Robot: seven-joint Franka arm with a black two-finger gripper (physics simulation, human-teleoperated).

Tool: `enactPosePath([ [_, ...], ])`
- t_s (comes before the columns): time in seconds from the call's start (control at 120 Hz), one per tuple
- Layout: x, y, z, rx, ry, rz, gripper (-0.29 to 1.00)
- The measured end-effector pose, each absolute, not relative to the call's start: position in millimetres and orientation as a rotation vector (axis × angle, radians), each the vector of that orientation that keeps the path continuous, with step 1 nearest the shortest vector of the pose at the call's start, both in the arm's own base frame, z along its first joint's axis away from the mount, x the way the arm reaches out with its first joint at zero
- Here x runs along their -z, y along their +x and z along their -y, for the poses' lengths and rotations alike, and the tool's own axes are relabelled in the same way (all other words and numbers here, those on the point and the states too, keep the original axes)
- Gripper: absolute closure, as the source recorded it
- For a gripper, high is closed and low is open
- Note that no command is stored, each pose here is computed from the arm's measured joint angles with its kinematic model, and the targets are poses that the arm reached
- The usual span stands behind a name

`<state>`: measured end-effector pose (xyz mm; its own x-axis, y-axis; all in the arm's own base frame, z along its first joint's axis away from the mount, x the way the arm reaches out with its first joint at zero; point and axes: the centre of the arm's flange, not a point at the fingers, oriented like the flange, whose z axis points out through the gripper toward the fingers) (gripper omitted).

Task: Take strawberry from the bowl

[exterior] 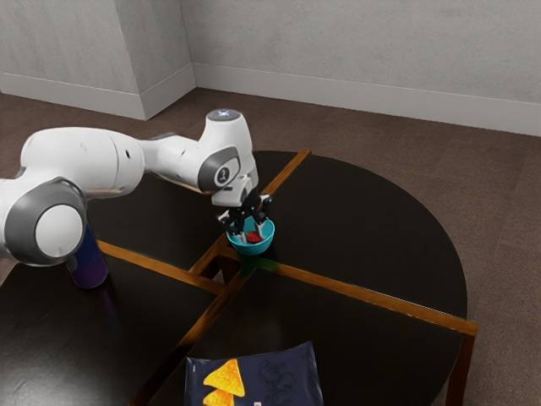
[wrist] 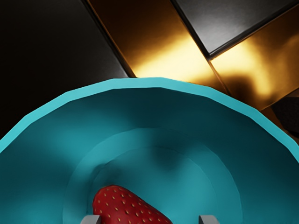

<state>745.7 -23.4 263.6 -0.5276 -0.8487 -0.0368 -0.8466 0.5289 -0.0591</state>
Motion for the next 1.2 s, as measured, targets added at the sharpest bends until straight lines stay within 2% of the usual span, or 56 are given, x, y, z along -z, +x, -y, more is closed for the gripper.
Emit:
enactPosePath([
  [0.183,-262,747,23,0.081,-1.493,-2.693,0.59],
  [0.442,-265,748,24,0.106,-1.471,-2.693,0.66],
  [0.75,-335,740,38,0.173,-1.408,-2.651,0.73],
  [0.933,-359,731,94,0.252,-1.309,-2.699,0.74],
  [1.2,-332,715,202,0.331,-1.162,-2.819,0.75],
])
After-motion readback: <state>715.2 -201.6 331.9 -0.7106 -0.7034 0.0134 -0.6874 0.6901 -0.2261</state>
